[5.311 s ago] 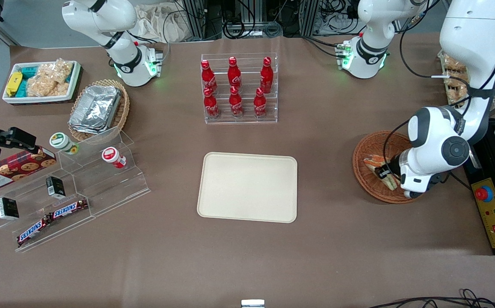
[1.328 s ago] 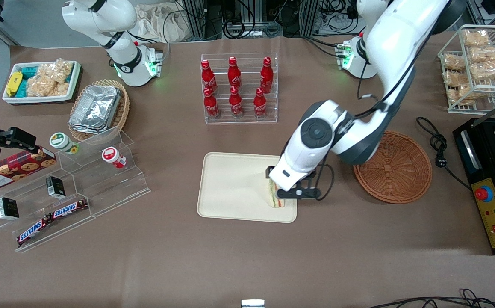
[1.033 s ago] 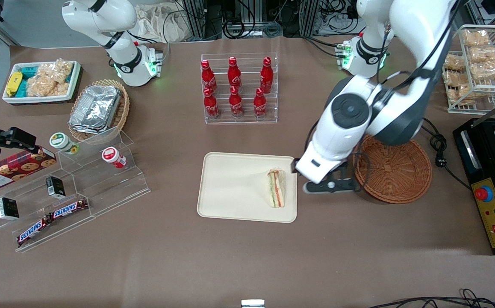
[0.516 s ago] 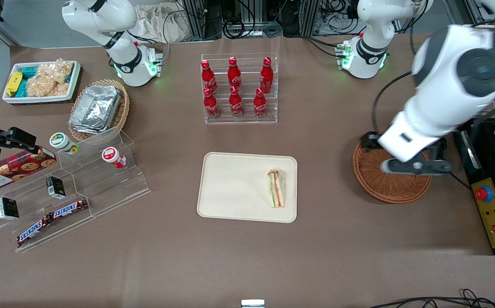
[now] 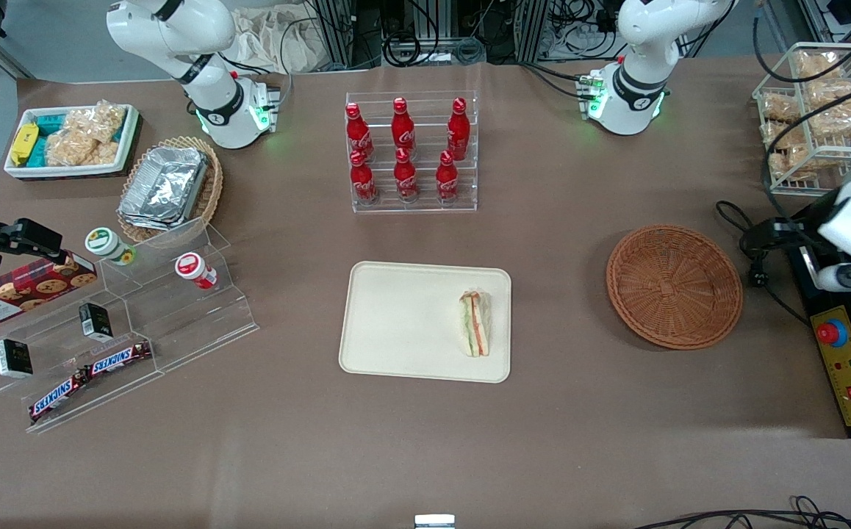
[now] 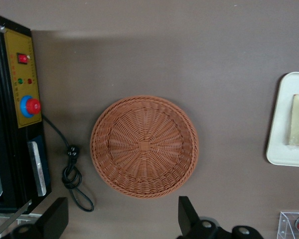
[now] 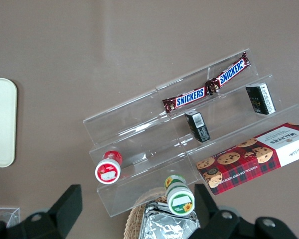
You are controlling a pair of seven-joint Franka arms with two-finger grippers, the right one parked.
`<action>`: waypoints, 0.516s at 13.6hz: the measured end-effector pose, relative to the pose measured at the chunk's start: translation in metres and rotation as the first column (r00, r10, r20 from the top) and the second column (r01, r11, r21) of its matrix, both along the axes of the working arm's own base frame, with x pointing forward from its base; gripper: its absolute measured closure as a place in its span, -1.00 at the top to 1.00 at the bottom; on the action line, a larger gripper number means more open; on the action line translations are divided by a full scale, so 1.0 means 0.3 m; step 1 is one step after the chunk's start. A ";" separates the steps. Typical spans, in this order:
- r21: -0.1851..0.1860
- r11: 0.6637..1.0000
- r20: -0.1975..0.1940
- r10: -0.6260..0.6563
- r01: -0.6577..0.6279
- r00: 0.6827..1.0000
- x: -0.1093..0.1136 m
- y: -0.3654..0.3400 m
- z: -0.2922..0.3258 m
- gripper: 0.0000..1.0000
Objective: Place sandwich from basket to tray
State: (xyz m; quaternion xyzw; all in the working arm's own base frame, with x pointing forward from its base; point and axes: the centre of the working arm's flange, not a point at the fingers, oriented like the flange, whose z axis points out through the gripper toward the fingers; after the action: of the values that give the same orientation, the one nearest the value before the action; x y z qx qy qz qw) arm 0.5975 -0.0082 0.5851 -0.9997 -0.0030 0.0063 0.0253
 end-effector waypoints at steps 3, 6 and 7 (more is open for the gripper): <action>0.001 1.000 -0.006 0.003 -0.003 1.000 -0.004 0.006 0.003 0.98; 0.003 1.000 -0.019 0.004 -0.004 1.000 -0.010 0.028 0.003 0.99; 0.003 1.000 -0.021 -0.001 0.001 1.000 -0.012 0.032 0.003 0.99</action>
State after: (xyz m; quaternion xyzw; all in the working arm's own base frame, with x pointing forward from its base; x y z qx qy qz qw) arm 0.5940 0.0015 0.5860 -0.9995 -0.0022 0.0170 0.0266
